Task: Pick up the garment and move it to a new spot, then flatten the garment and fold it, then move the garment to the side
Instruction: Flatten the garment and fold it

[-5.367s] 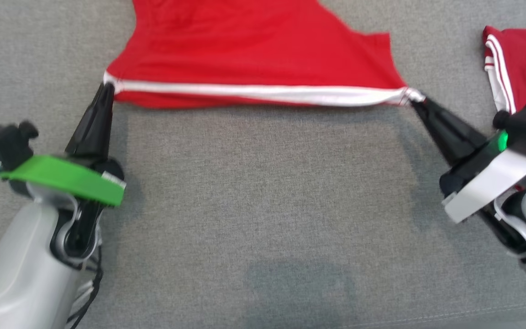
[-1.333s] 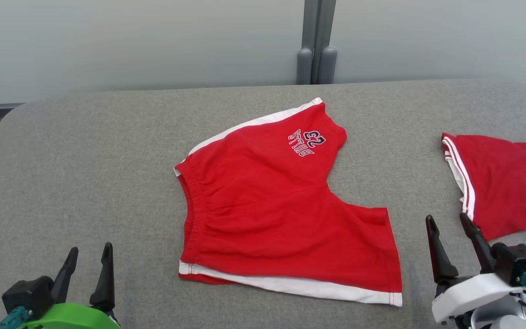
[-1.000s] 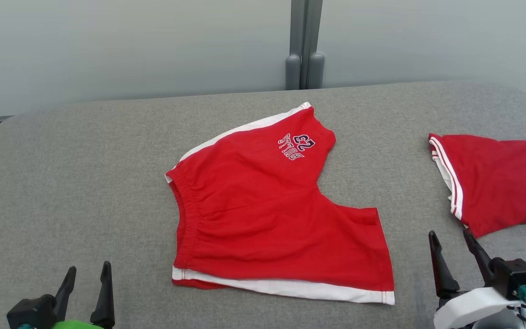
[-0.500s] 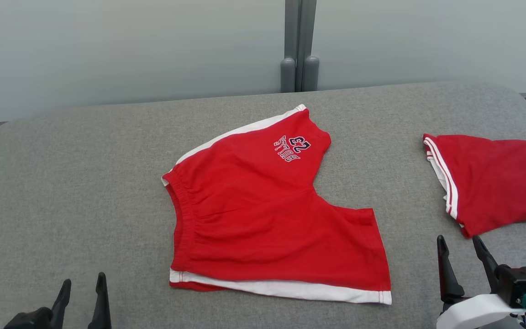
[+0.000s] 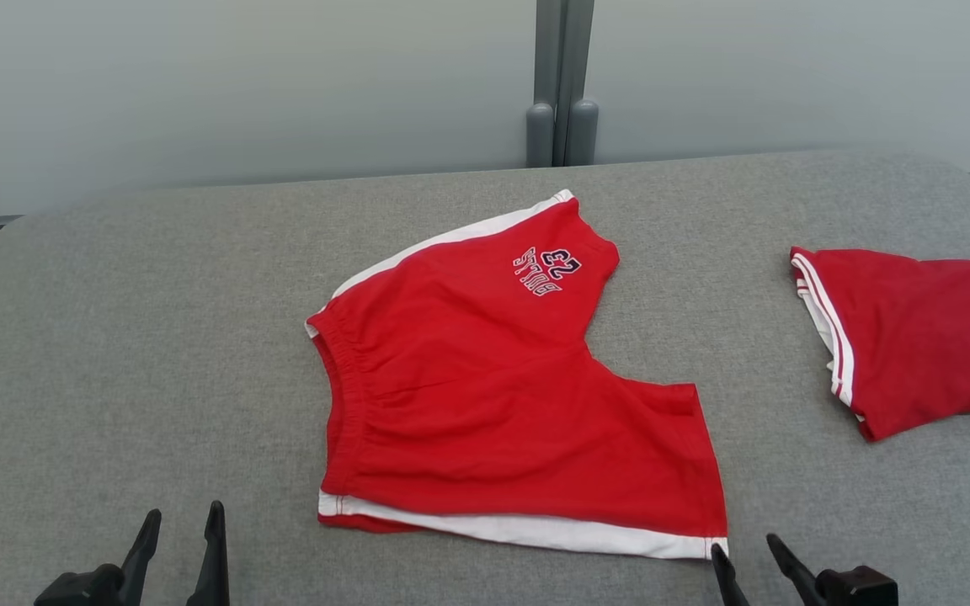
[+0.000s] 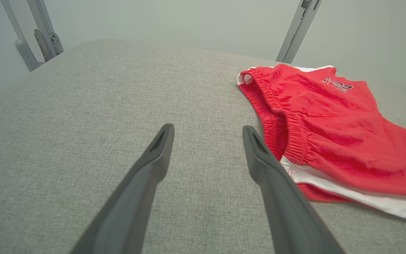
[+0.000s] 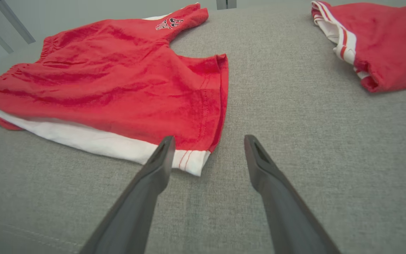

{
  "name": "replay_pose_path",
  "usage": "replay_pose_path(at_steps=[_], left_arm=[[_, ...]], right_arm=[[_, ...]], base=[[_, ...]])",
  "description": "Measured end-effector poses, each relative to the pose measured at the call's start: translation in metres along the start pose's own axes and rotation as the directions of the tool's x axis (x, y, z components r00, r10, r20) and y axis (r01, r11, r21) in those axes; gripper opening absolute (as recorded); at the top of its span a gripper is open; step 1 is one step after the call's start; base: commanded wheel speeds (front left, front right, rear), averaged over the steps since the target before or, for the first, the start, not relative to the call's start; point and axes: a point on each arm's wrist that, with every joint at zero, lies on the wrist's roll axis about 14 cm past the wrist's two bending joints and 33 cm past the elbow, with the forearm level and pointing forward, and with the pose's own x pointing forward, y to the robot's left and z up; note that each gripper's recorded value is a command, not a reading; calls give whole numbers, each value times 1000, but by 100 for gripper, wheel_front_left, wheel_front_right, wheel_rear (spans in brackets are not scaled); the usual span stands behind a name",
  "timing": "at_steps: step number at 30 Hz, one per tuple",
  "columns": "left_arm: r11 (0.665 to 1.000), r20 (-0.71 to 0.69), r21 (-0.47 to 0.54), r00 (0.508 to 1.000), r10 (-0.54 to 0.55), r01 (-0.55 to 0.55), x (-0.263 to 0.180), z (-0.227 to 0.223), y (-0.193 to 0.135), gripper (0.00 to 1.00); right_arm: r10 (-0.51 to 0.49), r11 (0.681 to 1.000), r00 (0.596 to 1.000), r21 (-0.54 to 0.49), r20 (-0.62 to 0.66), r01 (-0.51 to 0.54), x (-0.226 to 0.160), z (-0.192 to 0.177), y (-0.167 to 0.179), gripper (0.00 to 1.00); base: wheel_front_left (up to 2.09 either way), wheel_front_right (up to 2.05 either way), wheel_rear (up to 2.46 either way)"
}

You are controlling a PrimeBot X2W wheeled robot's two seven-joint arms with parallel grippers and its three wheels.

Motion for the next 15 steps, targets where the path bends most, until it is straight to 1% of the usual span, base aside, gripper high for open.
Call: replay_pose_path(at_steps=[7, 10, 12, 14, 15], left_arm=[[1000, -1, 4, 1000, 6, -6, 0, -1, 2, 100], [1000, -7, 4, 1000, 3, -3, 1, -3, 1, 100], [1000, -11, 0, 1000, 2, -2, 2, -5, 0, 100], [1000, -12, -1, 1000, -3, 3, 2, -5, -2, 100], [1000, -13, -5, 1000, -7, 7, 2, -6, -3, 100]], right_arm=[[4, 1000, 999, 9, -52, -4, -2, -16, 1, 100], [11, 1000, 999, 9, -51, -11, 3, -15, 1, 77], [17, 1000, 999, 3, -46, -17, 8, -12, 1, 73], [28, 1000, 999, -2, -42, -28, 13, -10, 2, 51], [35, 999, 998, -2, -46, -35, 14, -11, 3, 49]], base=[[0, 0, 0], [0, 0, 0], [0, 0, 0], [0, 0, 0], [0, 0, 0]])
